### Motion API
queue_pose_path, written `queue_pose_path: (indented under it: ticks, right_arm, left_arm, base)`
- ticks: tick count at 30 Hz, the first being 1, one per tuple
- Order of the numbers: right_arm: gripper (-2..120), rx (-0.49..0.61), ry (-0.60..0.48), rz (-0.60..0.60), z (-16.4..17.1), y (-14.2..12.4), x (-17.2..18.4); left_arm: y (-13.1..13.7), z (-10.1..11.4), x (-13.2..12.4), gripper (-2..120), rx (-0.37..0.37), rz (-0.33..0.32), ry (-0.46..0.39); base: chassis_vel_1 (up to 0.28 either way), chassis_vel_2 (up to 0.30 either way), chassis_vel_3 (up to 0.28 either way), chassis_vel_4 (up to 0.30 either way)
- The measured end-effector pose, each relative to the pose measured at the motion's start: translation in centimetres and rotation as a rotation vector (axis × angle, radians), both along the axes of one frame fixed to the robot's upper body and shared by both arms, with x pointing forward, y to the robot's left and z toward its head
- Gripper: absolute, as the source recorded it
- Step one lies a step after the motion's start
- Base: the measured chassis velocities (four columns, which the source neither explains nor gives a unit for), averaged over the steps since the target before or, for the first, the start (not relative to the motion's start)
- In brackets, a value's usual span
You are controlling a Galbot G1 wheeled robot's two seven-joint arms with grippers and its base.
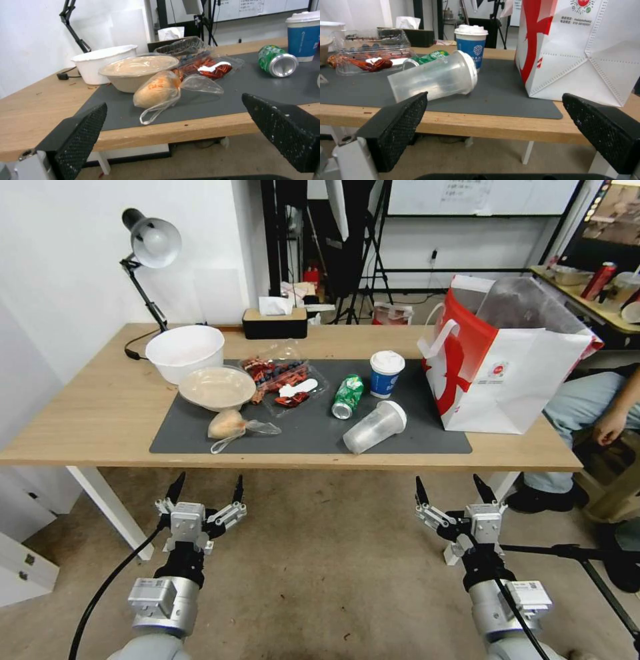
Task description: Pick up the trash from the table and place it into the takeout bag.
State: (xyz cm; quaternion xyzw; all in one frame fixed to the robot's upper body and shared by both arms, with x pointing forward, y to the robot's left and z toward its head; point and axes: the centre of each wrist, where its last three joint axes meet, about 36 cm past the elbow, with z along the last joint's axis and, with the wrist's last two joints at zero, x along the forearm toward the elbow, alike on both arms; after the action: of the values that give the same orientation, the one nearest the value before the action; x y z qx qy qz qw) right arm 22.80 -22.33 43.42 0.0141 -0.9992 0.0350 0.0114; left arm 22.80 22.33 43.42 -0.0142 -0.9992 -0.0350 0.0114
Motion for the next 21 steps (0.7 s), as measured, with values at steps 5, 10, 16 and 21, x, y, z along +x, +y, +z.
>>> queue_pose_path:
  ticks: [5, 10, 16, 21]
  right_arm:
    - [100, 0.000, 0.000, 0.000, 0.00, 0.00, 0.00]
    - [100, 0.000, 0.000, 0.000, 0.00, 0.00, 0.00]
    - [100, 0.000, 0.000, 0.000, 0.00, 0.00, 0.00]
    - [100, 0.000, 0.000, 0.000, 0.00, 0.00, 0.00]
  left_arm:
    - [0.00, 0.00, 0.00, 100, 0.000, 0.000, 0.000]
    - [0.00, 0.00, 0.00, 100, 0.000, 0.000, 0.000]
    - [0.00, 0.00, 0.00, 100, 0.000, 0.000, 0.000]
    - [0.00, 0.00, 0.00, 100, 0.000, 0.000, 0.000]
  base:
    - [0.000, 0.000, 0.000, 0.000]
    - [0.000, 0.000, 0.000, 0.000]
    - [0.000, 0.000, 0.000, 0.000]
    - [0.000, 0.000, 0.000, 0.000]
